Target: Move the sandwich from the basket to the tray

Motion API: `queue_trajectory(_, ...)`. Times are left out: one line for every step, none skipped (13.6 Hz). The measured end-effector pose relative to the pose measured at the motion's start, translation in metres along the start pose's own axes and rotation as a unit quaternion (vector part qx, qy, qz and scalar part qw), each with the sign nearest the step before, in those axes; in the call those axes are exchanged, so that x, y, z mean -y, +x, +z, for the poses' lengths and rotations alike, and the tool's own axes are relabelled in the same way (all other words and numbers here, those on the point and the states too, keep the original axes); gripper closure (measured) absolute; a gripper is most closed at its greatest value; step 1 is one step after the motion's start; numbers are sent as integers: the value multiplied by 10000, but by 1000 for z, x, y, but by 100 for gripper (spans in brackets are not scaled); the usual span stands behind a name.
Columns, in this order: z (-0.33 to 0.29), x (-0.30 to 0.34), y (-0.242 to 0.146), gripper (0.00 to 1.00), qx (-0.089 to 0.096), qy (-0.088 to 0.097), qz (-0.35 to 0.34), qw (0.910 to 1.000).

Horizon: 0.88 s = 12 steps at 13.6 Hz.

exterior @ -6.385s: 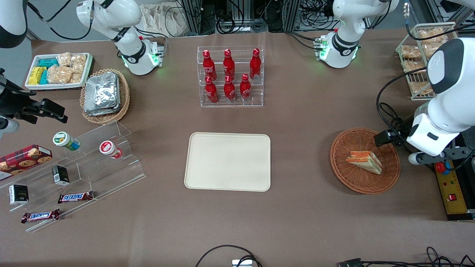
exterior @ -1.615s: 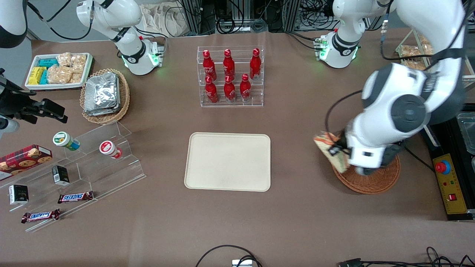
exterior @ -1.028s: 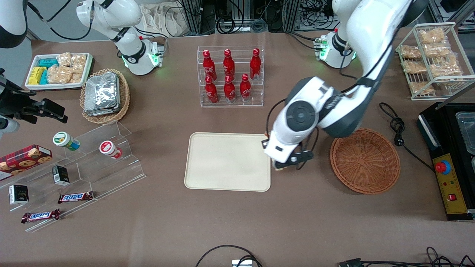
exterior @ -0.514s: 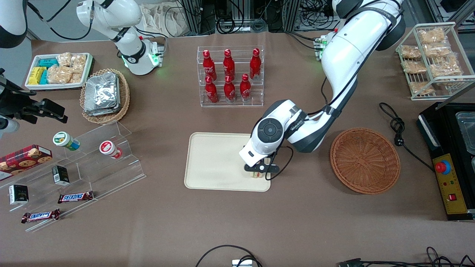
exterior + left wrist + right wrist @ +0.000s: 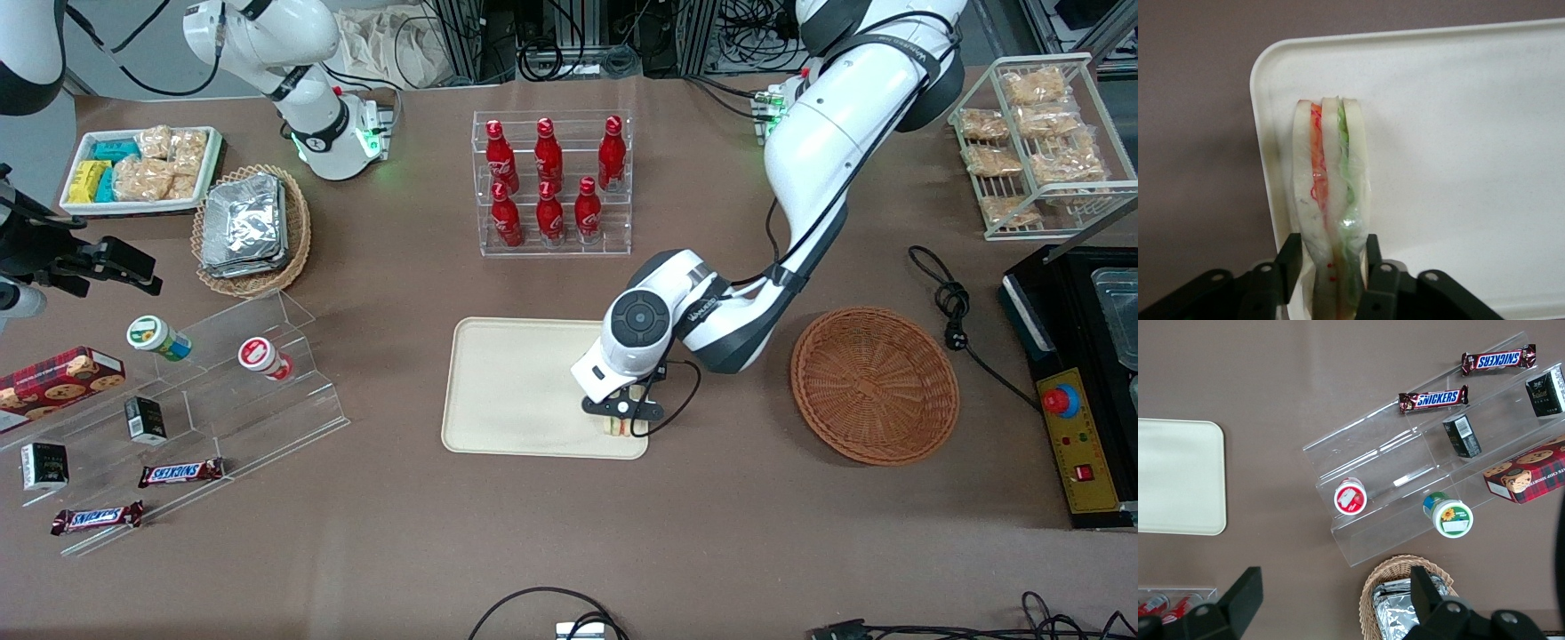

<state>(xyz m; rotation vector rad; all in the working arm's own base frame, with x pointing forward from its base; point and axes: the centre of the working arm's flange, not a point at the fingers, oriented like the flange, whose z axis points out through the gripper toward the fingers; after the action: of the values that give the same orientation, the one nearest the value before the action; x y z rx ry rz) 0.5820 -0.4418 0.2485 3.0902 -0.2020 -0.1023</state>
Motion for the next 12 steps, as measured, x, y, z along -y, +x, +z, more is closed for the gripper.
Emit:
queue_trajectory(-3,0,2,38,-44,-28,-16,10000)
queue_trajectory(-9,0,6,27,-89,-63,-57,9999)
queue_trajectory(-17,2,11,19,-135,-134,-161,9997)
queue_trajectory(-29,6,17,7,-170,-261,-310,9990)
queue_trajectory(-46,13,24,0,-200,-412,-463,9979)
queue_trajectory(-66,22,28,0,-219,-479,-586,9969)
queue_trajectory(-85,35,29,0,-219,-441,-685,9964)
queue_trajectory(-105,49,28,0,-223,-388,-769,9960)
queue_trajectory(-123,58,21,0,-256,-314,-797,9960)
queue_trajectory(-139,64,8,0,-304,-190,-791,9962)
queue_trajectory(-152,73,-6,0,-326,-39,-803,9962)
queue_trajectory(-162,86,-22,0,-341,121,-817,9960)
